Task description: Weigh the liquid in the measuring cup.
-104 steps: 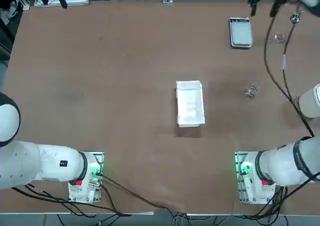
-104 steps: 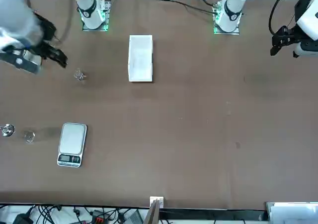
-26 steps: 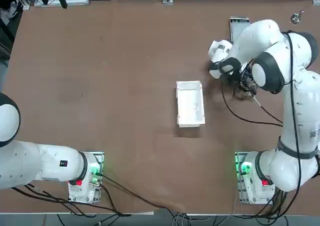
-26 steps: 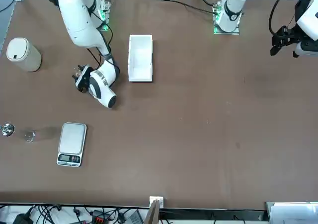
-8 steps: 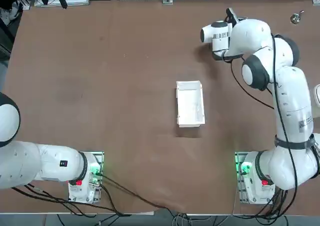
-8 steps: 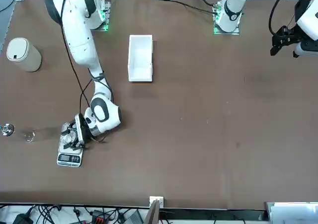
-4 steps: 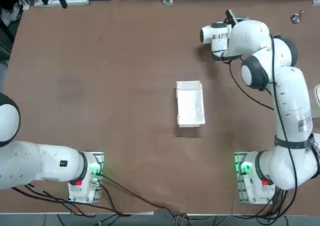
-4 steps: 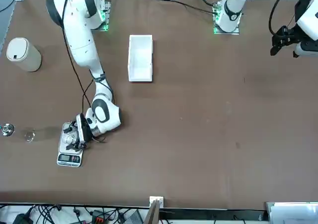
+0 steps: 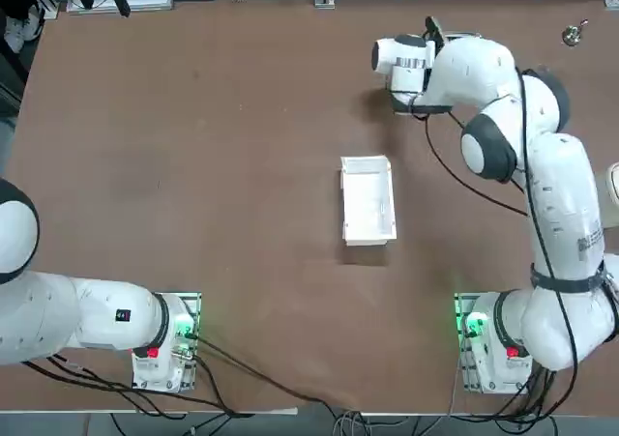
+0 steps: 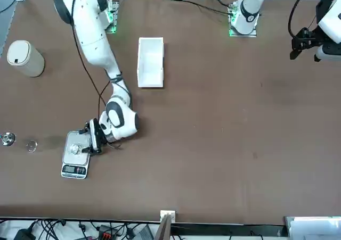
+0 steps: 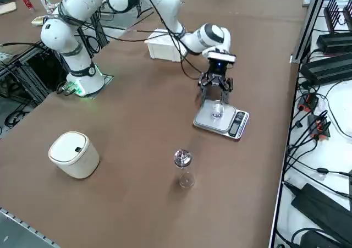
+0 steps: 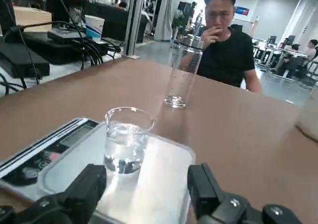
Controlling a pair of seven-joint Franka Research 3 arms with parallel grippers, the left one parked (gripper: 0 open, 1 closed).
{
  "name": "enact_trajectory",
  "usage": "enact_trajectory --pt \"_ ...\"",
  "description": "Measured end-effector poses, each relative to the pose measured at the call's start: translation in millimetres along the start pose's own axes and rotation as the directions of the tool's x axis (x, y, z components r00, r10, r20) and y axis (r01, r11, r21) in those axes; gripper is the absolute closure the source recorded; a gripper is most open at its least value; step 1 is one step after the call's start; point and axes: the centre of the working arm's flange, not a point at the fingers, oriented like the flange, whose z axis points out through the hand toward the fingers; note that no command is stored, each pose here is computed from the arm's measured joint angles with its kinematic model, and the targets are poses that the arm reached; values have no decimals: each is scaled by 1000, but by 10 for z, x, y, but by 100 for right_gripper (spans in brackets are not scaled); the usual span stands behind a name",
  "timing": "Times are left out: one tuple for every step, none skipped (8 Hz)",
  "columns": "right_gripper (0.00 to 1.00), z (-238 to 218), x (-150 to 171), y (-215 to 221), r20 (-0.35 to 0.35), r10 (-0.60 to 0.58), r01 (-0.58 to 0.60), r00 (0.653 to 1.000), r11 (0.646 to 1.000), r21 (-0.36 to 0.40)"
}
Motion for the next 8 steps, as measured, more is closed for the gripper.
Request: enact_trajectory --pt "0 -265 214 47 39 -33 33 999 999 -2" --pt "0 -511 416 110 85 -83 84 993 997 1" --pt "0 -709 600 171 136 -151 150 979 989 16" --pt "0 -869 799 224 182 -226 222 957 974 45" --pt "0 -991 1032 278 219 -295 284 930 955 81" --pt "0 -1088 1291 340 252 -353 333 901 935 121" --pt "0 -1160 1540 405 283 -405 373 869 913 162" --pt "0 -1210 1788 475 298 -465 419 834 884 206"
